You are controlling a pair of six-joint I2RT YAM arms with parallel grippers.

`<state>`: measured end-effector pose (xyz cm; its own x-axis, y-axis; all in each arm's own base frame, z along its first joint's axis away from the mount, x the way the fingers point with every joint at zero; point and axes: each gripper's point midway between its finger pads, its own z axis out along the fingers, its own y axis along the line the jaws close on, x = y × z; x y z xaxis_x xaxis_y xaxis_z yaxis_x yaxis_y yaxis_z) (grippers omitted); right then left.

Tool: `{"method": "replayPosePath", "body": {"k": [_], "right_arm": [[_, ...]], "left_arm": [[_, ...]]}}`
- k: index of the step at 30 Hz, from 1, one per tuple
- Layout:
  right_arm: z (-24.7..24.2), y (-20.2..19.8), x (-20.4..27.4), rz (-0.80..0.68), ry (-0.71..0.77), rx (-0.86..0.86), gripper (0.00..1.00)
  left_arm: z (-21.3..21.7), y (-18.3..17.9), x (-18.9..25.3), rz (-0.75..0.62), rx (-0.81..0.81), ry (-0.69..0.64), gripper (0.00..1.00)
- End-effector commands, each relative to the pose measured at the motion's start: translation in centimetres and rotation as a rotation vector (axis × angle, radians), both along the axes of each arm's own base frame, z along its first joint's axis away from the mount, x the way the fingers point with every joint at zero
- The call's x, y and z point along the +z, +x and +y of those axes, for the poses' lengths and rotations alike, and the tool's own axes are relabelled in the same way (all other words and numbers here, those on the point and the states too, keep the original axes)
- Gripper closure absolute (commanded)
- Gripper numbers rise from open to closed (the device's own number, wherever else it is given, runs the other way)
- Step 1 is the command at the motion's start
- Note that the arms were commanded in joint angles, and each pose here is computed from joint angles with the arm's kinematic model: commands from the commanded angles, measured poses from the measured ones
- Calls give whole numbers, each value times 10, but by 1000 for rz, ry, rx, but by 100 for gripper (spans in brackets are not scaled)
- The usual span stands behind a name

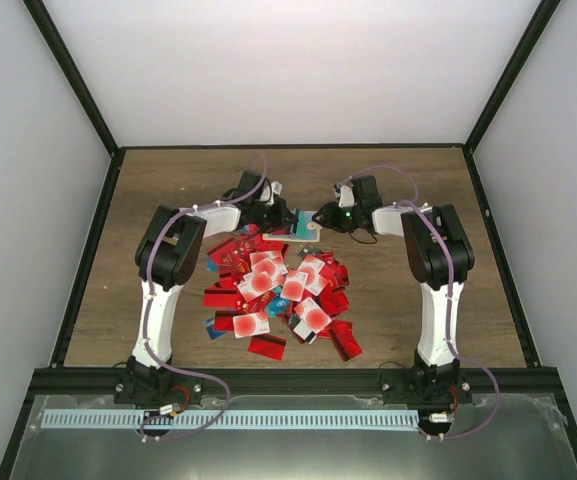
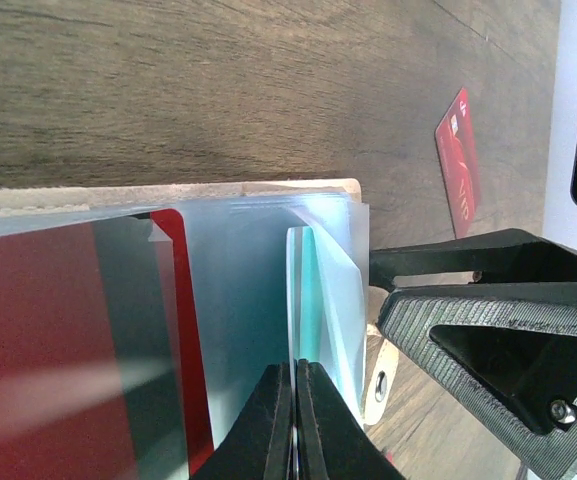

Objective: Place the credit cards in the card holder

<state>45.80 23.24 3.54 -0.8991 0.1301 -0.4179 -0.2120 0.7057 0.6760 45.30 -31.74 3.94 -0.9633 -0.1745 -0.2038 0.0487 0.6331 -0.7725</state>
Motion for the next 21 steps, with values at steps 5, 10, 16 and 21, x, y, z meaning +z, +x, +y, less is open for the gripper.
{"method": "replayPosePath", "body": {"k": [5,10,16,21], "right_arm": [[11,-8,-5,22,37,45,68],[12,-11,-8,25,40,53,69],[11,-12,-9,25,39,56,72],[12,-12,-7,18,44,57,72]], "left_arm": [[-1,-21,-41,142,49,-27,96],[-3,-21,-44,159,60,-57,96],[-6,-22,-47,181,73,-90,91],[-4,-19,-50,178,86,-79,87]]}}
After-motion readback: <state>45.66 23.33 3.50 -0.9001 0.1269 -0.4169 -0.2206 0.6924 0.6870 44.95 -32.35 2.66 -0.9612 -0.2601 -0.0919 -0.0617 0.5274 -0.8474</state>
